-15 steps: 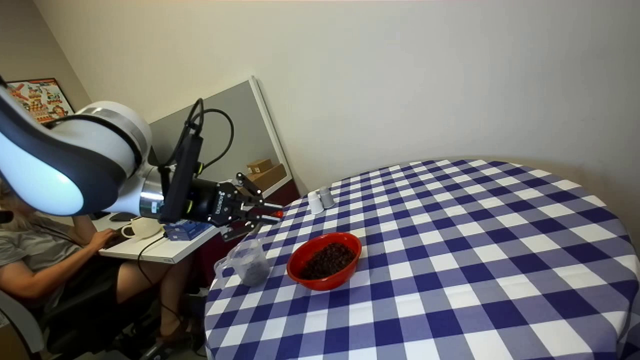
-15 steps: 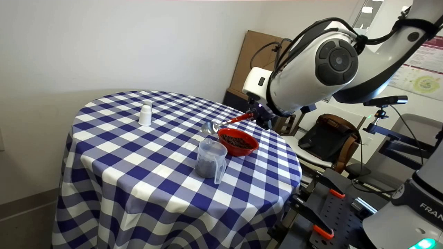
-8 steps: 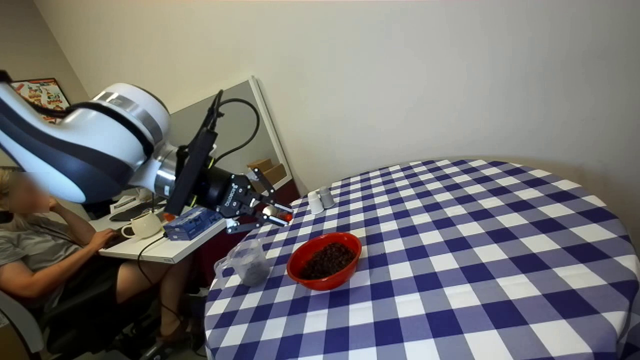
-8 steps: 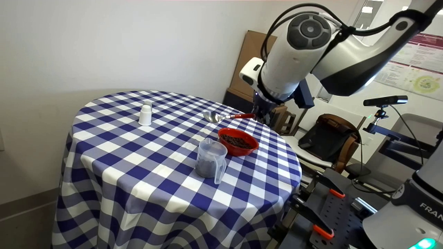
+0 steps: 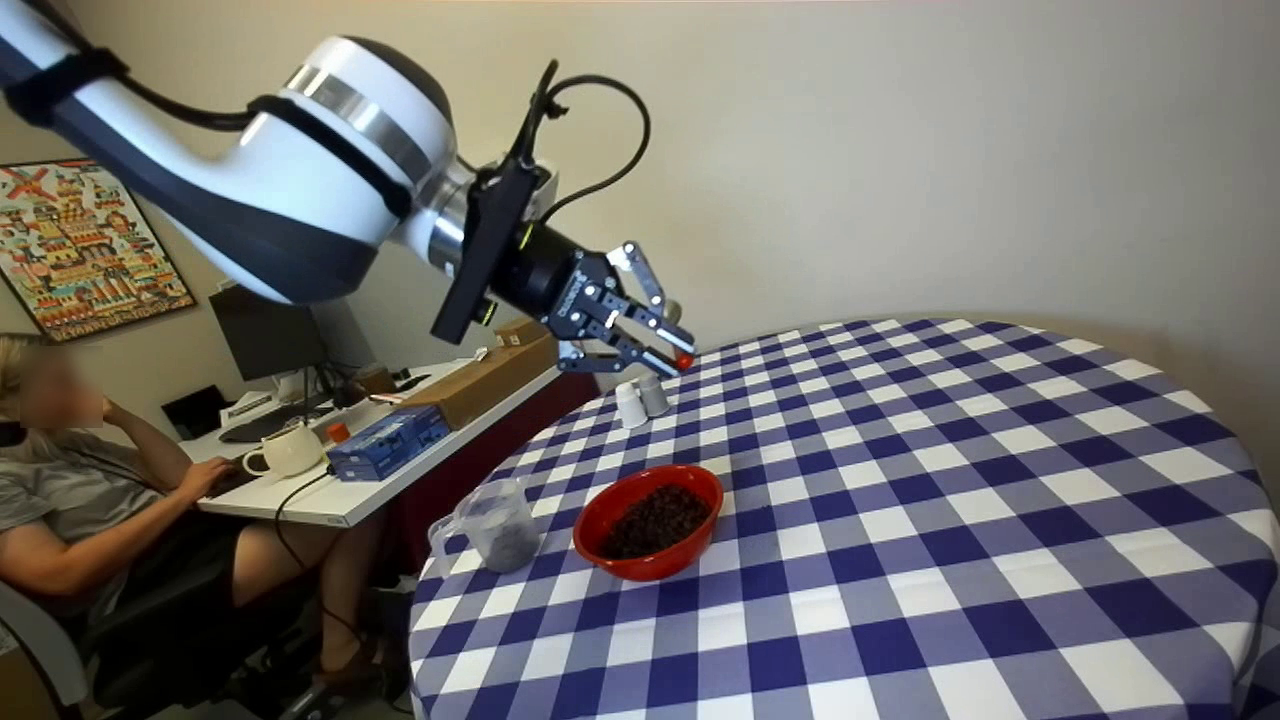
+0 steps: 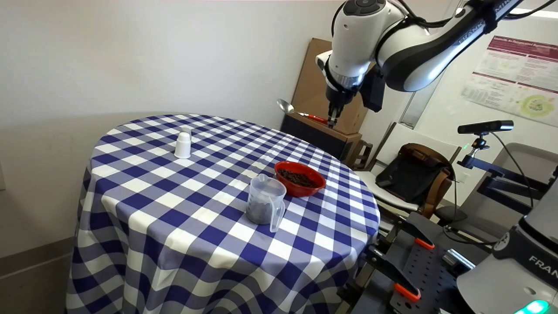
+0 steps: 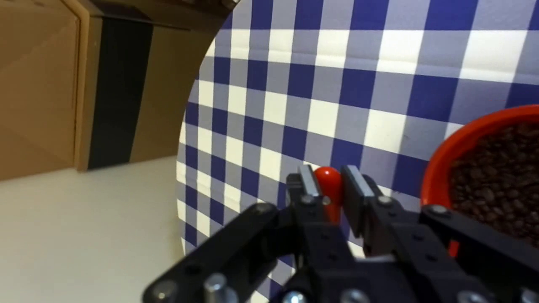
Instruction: Put a spoonful of the things in the bowl into the jug
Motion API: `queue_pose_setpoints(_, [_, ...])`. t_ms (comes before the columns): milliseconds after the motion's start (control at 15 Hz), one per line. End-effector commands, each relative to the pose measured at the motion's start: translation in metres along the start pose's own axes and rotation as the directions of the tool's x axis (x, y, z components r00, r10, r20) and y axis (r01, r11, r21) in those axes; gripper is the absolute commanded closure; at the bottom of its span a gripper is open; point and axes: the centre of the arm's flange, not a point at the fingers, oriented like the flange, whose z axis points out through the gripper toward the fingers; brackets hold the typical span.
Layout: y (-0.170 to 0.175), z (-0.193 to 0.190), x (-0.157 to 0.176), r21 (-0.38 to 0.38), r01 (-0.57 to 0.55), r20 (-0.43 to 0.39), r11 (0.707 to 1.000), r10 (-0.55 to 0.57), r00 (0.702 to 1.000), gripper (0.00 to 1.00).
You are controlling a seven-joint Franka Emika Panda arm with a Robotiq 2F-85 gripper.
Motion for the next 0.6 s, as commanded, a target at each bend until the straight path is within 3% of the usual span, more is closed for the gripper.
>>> queue_pose_setpoints(0, [0.047, 0.042, -0.003, 0.077, -0.157, 0.083, 0.985, 0.151, 0.985, 0.95])
queue_pose_setpoints(267, [0.054, 0.086, -0.028, 0.235, -0.291, 0.252, 0.927, 0.231, 0.940, 0.95])
queue_pose_setpoints(533, [0.022, 0.117, -0.047, 0.418, -0.362, 0.374, 0.833, 0.206, 0.904, 0.95])
